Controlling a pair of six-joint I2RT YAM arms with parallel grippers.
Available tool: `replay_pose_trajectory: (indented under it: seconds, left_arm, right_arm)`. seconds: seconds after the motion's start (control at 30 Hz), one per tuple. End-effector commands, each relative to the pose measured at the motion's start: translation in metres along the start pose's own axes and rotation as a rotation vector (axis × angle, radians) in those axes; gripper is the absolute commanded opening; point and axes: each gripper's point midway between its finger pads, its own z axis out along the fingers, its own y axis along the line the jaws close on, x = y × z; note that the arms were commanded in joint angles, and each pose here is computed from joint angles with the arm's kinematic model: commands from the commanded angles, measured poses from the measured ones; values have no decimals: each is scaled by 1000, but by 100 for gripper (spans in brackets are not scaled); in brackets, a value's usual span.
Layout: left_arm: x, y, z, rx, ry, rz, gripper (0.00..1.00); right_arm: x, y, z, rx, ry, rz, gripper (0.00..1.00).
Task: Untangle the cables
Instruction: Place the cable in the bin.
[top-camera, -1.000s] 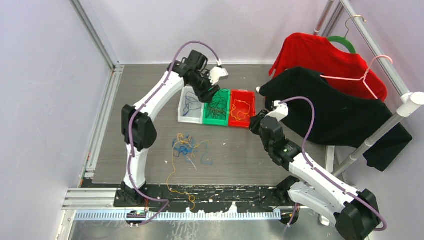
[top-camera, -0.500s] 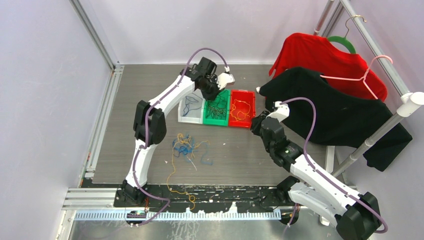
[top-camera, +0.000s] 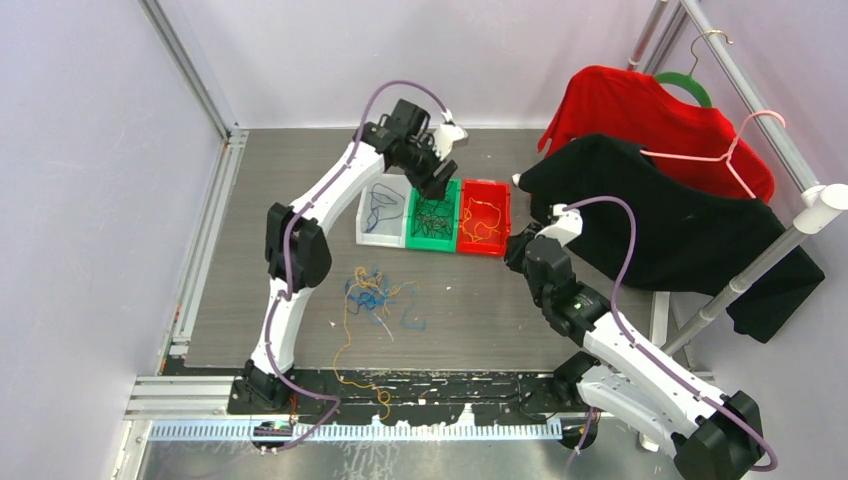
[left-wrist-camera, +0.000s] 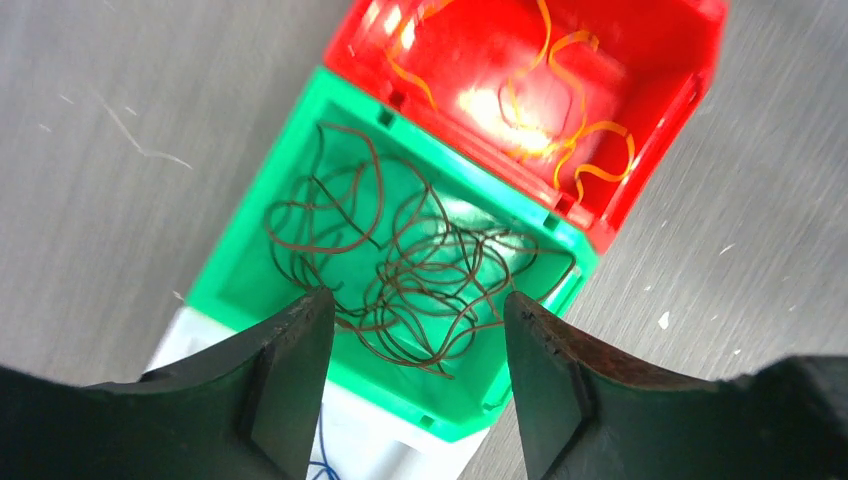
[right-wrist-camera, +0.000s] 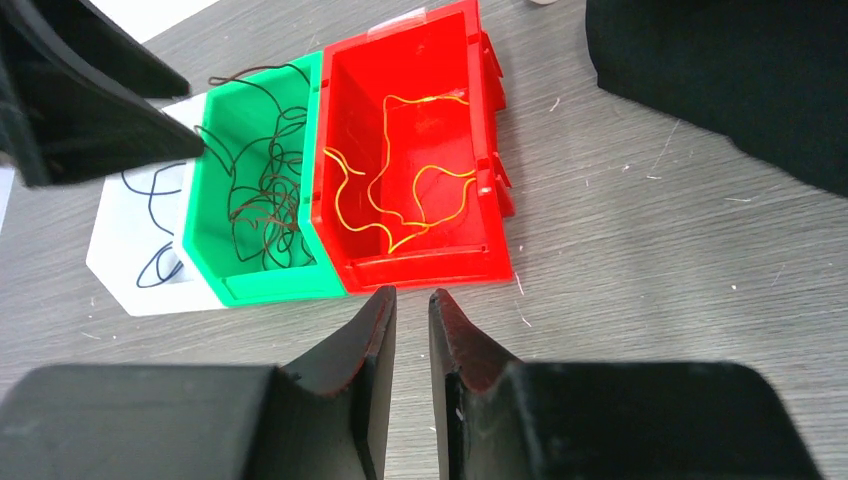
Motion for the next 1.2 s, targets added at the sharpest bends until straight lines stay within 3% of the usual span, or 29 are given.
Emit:
replay_pose_trajectory:
  seconds: [0.0, 0.4, 0.57, 0.67, 0.8, 0.97, 1.1, 1.17]
  left_arm:
    - [-68, -15, -63, 32, -199, -20, 64]
    - [-80, 14, -19, -18, -251, 125, 56]
    - [-71, 20, 3, -3, -216, 167, 54]
    - [-57, 27, 15, -21, -178, 149, 43]
    - [-35, 28, 21, -4, -133, 92, 18]
    - [-14, 22, 27, 3, -101, 55, 8]
    - [1, 21, 30, -1, -62, 33, 8]
    - [-1, 25, 28, -17, -63, 36, 14]
  right_arm:
    - [-27, 9, -4, -13, -68, 27, 24]
    - [-21, 7, -2, -7, -57, 31, 24]
    - [-19, 4, -2, 0, -57, 33, 24]
    - [-18, 1, -3, 7, -59, 32, 22]
    - [-16, -1, -4, 8, -59, 43, 21]
    - [-15, -1, -5, -4, -61, 42, 21]
    - [-12, 0, -4, -5, -55, 49, 21]
    - [-10, 0, -3, -6, -47, 48, 21]
